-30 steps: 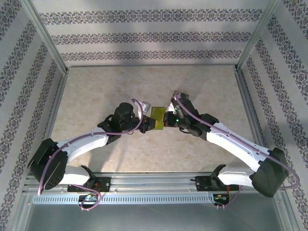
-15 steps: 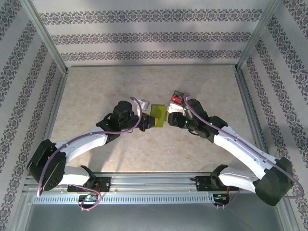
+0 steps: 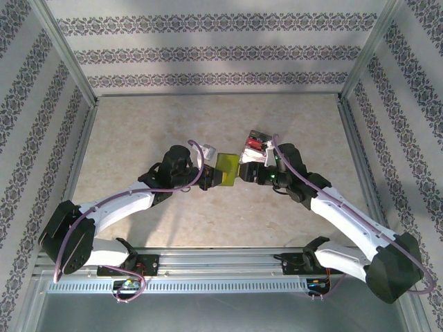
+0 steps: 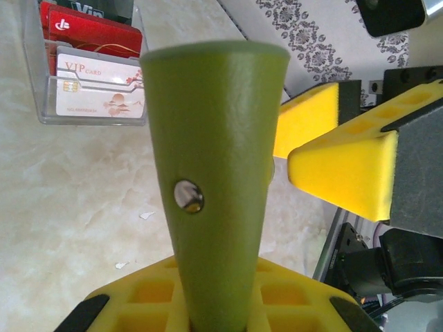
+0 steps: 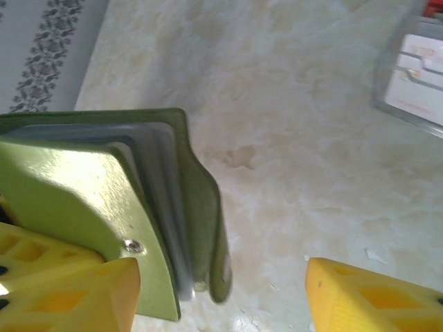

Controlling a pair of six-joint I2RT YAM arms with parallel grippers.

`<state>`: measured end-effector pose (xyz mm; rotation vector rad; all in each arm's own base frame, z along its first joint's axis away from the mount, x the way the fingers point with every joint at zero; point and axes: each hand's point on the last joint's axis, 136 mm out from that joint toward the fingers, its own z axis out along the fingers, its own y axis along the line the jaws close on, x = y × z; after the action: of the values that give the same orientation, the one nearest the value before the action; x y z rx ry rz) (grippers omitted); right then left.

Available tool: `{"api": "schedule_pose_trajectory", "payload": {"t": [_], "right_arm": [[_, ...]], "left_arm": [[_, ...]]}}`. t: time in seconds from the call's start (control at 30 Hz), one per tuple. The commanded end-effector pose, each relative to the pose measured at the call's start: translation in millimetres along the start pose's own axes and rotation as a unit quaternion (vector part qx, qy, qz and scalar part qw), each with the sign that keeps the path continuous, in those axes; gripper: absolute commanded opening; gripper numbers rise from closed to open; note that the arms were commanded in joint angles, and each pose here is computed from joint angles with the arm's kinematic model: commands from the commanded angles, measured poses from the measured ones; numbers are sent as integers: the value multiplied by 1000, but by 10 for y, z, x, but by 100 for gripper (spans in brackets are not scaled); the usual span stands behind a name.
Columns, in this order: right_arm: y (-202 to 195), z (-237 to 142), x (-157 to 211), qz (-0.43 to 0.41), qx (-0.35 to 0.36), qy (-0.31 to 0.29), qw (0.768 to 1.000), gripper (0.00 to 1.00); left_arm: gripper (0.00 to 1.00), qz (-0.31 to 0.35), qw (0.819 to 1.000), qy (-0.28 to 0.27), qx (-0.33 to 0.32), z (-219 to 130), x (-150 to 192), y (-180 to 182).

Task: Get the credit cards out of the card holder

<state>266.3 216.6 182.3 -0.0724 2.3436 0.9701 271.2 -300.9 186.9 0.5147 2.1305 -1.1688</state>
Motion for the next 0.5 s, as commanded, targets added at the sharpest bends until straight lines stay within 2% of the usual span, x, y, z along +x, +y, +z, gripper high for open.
{"api": "schedule_pose_trajectory", "payload": {"t": [0.0, 0.23, 0.47], "right_arm": [[189, 79, 4, -22, -50, 5, 998, 58], [44, 168, 56, -14, -34, 11, 999, 44], [74, 164, 82, -10, -52, 8, 999, 17]], "left_arm": [[0, 26, 999, -29, 33, -110, -217, -208], [0, 29, 998, -32, 42, -141, -238, -259], [0, 17, 997, -45, 58, -117, -262, -281]]}}
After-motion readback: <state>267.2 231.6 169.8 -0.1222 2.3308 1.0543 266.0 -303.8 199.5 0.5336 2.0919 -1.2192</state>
